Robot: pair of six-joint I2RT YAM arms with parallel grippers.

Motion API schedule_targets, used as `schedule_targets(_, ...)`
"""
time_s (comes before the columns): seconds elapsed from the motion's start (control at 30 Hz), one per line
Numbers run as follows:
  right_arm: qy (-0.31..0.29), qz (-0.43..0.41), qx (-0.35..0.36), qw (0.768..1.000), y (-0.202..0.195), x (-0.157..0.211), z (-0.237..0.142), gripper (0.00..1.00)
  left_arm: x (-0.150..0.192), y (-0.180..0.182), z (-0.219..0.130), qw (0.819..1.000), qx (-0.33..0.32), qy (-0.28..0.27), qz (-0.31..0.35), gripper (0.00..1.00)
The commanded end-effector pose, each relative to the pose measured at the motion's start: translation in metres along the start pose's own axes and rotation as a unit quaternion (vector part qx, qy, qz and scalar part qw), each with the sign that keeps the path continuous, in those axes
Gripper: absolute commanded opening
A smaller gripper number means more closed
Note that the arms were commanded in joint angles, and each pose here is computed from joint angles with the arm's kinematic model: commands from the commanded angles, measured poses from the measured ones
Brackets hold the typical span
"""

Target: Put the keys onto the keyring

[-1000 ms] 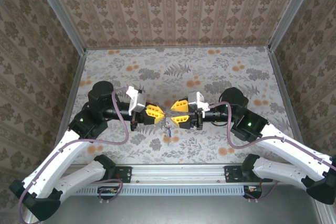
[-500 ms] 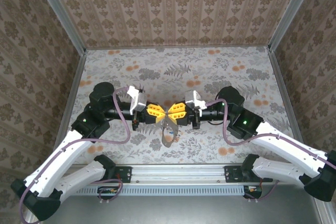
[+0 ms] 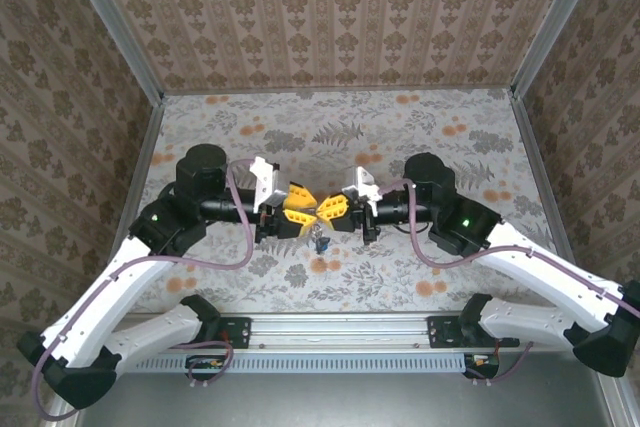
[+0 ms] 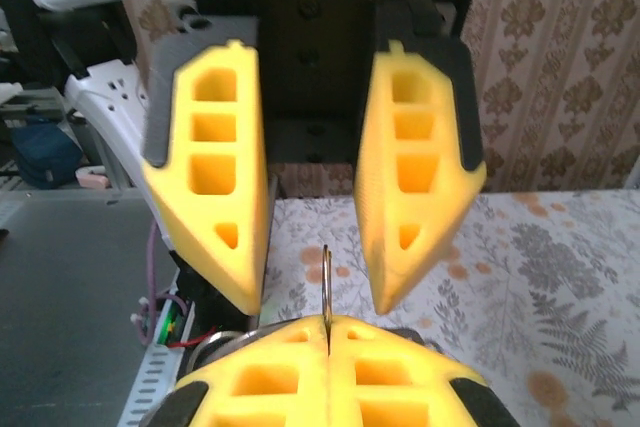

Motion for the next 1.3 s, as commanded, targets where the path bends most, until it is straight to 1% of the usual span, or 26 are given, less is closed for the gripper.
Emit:
schedule_targets(0.0,0.028,-0.006,0.016,0.999,-0.004,0.001,-0.002,0.00,0.016,0.001,-0.003,0.998,-0.017,0.060,0.005,0.32)
schedule_targets(0.17,0.038,-0.008,0.016,0.999,-0.005,0.001,0.000,0.00,0.019,0.004,-0.001,0.997,-0.023,0.077,0.009,0.25)
schedule_targets(0.4,0.036,-0.014,0.009,0.999,-0.003,-0.002,-0.001,0.00,0.025,0.002,0.000,0.995,-0.023,0.093,0.006,0.23)
schedule_targets(0.43,0.037,-0.013,0.007,0.999,-0.003,-0.001,0.000,0.00,0.025,0.002,0.000,0.995,-0.023,0.094,0.005,0.21)
schedule_targets(0.5,0.039,-0.013,0.007,0.999,-0.003,0.000,0.000,0.00,0.024,0.002,0.000,0.996,-0.022,0.090,0.008,0.13)
schedule_targets(0.6,0.046,-0.013,0.010,0.999,-0.004,0.002,0.000,0.00,0.024,0.002,0.001,0.996,-0.020,0.088,0.009,0.03)
schedule_targets(0.67,0.051,-0.014,0.012,0.999,-0.004,0.004,0.000,0.00,0.024,0.001,0.002,0.996,-0.016,0.087,0.007,0.00)
schedule_targets(0.73,0.060,-0.013,0.016,0.998,-0.005,0.006,-0.001,0.00,0.025,0.001,0.003,0.996,-0.013,0.086,0.006,0.02)
schedule_targets(0.77,0.063,-0.012,0.017,0.998,-0.005,0.007,-0.001,0.00,0.025,0.001,0.003,0.996,-0.012,0.085,0.005,0.07)
schedule_targets(0.8,0.067,-0.012,0.016,0.998,-0.004,0.008,-0.001,0.00,0.025,0.001,0.004,0.996,-0.011,0.085,0.004,0.09)
schedule_targets(1.17,0.079,-0.010,0.019,0.997,-0.006,0.012,0.001,0.00,0.025,0.001,0.006,0.997,-0.006,0.079,0.006,0.09)
schedule_targets(1.23,0.082,-0.009,0.020,0.996,-0.007,0.012,0.001,0.00,0.026,0.002,0.007,0.997,-0.005,0.078,0.005,0.08)
schedule_targets(1.27,0.082,-0.009,0.020,0.996,-0.007,0.012,0.001,0.00,0.026,0.002,0.008,0.997,-0.003,0.078,0.005,0.05)
Point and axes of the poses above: each hand's point on the last joint's axis, 136 mm out from that joint toward the fingers, its own z axis out along the fingers, its own y axis along the line the jaws close on, x = y × z, the point moved 3 cm from there along -z, back along the fingers, and after that the axes turned 9 degrees about z, right-handed, at the moved point
